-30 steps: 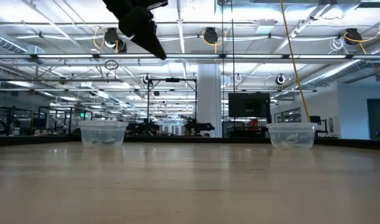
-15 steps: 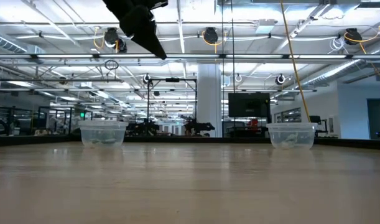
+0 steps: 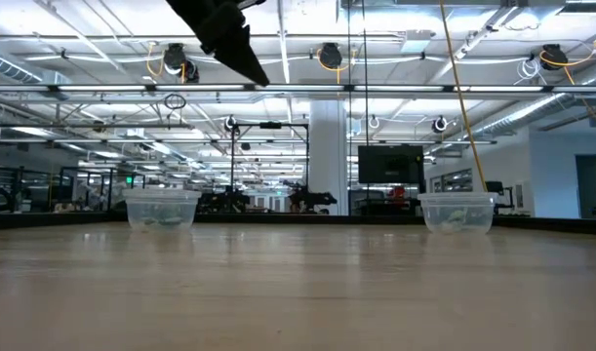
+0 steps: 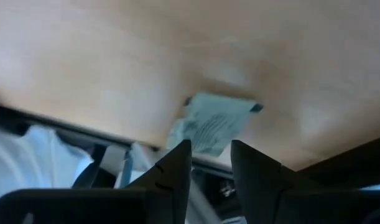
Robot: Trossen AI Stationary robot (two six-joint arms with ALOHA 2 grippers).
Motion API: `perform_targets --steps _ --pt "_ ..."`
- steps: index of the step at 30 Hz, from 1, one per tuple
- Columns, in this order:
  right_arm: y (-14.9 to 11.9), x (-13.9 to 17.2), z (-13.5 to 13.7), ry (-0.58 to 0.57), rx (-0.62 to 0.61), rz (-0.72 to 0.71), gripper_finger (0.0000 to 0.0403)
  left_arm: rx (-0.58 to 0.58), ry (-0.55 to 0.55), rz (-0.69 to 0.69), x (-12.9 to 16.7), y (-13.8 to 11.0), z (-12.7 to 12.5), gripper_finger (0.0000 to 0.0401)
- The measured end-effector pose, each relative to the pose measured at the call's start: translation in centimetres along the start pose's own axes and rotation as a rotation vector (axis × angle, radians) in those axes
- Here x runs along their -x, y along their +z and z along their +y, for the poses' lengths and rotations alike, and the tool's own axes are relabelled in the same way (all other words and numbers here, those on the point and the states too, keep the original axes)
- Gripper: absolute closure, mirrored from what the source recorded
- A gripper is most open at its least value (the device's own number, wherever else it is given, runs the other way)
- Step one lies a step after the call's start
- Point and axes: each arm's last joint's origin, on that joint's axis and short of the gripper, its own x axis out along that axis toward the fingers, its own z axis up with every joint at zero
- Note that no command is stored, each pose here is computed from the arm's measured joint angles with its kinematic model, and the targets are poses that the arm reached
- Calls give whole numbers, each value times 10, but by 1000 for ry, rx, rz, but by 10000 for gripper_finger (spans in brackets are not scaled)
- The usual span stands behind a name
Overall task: Pick and place Stevia / Truvia into bins
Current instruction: Put the stevia packet into the right transparent container
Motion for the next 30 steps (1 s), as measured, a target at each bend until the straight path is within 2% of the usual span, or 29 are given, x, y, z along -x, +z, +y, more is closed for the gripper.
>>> perform_targets --steps 5,10,20,25,30 --pt "3 -9 -2 -36 3 -17 298 6 5 -22 0 2 1 242" --pt "7 -12 -4 -31 82 -82 308 6 5 -23 0 2 1 242" --pt "16 1 -7 -17 200 -254 396 5 5 -22 0 2 1 242" --pt "25 5 -1 46 238 -374 400 4 5 -22 0 2 1 242" --pt "30 23 9 147 335 -499 402 4 5 -22 0 2 1 242"
